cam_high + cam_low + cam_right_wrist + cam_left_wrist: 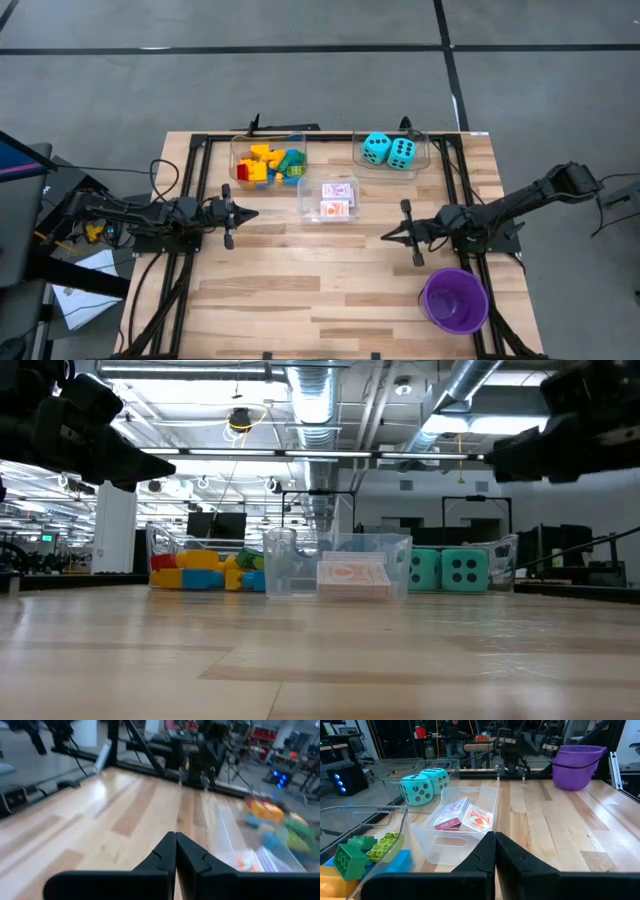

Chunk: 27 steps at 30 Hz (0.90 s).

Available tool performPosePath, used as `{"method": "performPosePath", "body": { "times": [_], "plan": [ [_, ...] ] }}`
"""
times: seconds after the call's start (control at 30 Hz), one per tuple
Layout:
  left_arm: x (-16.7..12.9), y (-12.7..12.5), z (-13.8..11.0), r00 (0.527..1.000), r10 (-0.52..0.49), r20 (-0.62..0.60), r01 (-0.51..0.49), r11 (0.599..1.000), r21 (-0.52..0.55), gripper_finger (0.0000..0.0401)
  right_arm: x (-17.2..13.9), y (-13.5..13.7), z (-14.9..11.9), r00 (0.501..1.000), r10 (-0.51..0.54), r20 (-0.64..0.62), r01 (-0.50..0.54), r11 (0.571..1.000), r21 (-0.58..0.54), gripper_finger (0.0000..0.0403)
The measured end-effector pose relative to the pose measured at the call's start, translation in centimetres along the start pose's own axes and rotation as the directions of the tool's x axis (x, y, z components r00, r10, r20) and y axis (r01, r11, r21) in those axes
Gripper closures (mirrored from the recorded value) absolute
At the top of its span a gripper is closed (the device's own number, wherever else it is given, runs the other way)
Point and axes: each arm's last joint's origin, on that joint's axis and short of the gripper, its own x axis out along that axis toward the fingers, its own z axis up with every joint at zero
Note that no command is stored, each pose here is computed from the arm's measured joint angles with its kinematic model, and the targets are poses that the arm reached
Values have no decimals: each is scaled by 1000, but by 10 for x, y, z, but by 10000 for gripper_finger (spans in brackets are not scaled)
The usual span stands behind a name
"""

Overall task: Pick & Place Toys
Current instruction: Return to Home Position

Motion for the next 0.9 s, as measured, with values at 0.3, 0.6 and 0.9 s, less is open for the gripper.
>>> {"method": "performPosePath", "body": {
  "times": [0.3, 0.6, 0.9],
  "plan": [
    [0, 0, 0, 1000, 0, 0, 0, 1000, 0, 401, -15, -4, -16, 999, -35, -24, 36, 999, 12, 403],
    [0, 0, 0, 1000, -2, 0, 2, 1000, 0, 401, -27, -12, -14, 998, -58, -23, 58, 998, 14, 403],
    [0, 0, 0, 1000, -5, 0, 5, 1000, 0, 401, -44, -12, -15, 997, -63, -46, 63, 998, 12, 403]
  ]
}}
